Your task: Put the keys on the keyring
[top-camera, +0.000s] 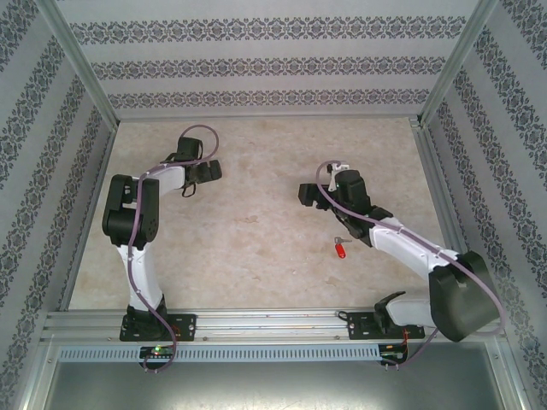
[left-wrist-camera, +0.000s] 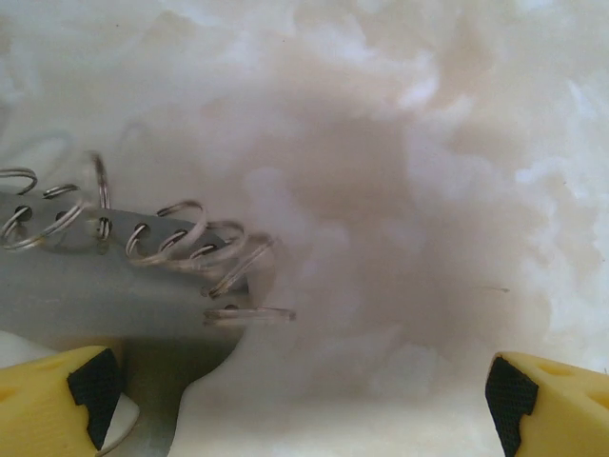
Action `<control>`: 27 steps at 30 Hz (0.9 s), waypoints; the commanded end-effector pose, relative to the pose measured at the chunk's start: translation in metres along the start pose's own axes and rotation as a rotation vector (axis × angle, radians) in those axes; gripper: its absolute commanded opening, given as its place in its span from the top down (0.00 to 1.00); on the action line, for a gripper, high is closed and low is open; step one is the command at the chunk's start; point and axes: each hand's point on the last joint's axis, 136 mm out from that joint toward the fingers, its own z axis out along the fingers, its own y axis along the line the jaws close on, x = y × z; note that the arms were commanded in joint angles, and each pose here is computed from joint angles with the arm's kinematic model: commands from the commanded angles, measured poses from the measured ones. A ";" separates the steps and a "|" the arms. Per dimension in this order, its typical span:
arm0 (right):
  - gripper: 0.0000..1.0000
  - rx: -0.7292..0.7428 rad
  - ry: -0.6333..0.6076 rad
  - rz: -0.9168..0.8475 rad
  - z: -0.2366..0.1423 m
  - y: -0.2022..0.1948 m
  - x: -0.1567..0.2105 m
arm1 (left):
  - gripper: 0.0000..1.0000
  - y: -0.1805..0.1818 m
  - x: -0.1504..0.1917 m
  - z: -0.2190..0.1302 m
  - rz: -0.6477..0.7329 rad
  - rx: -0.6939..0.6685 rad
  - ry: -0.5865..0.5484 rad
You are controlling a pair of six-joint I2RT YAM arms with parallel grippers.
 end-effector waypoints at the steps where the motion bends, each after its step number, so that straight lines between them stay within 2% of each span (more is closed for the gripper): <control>1: 0.06 -0.002 -0.066 0.029 -0.015 -0.002 -0.013 | 0.00 0.001 0.003 0.002 -0.024 -0.025 0.023; 8: 0.06 0.010 -0.125 0.065 -0.032 -0.010 -0.023 | 0.00 -0.008 0.015 0.004 -0.023 -0.002 0.057; 16: 0.06 -0.004 -0.134 0.123 -0.028 -0.010 -0.023 | 0.00 -0.033 0.037 -0.013 0.008 0.039 0.092; 22: 0.06 -0.001 -0.121 0.149 -0.022 -0.013 -0.015 | 0.00 -0.061 0.065 -0.023 0.008 0.109 0.118; 27: 0.06 0.014 -0.122 0.155 -0.022 -0.018 -0.012 | 0.00 -0.098 0.094 -0.035 0.021 0.178 0.116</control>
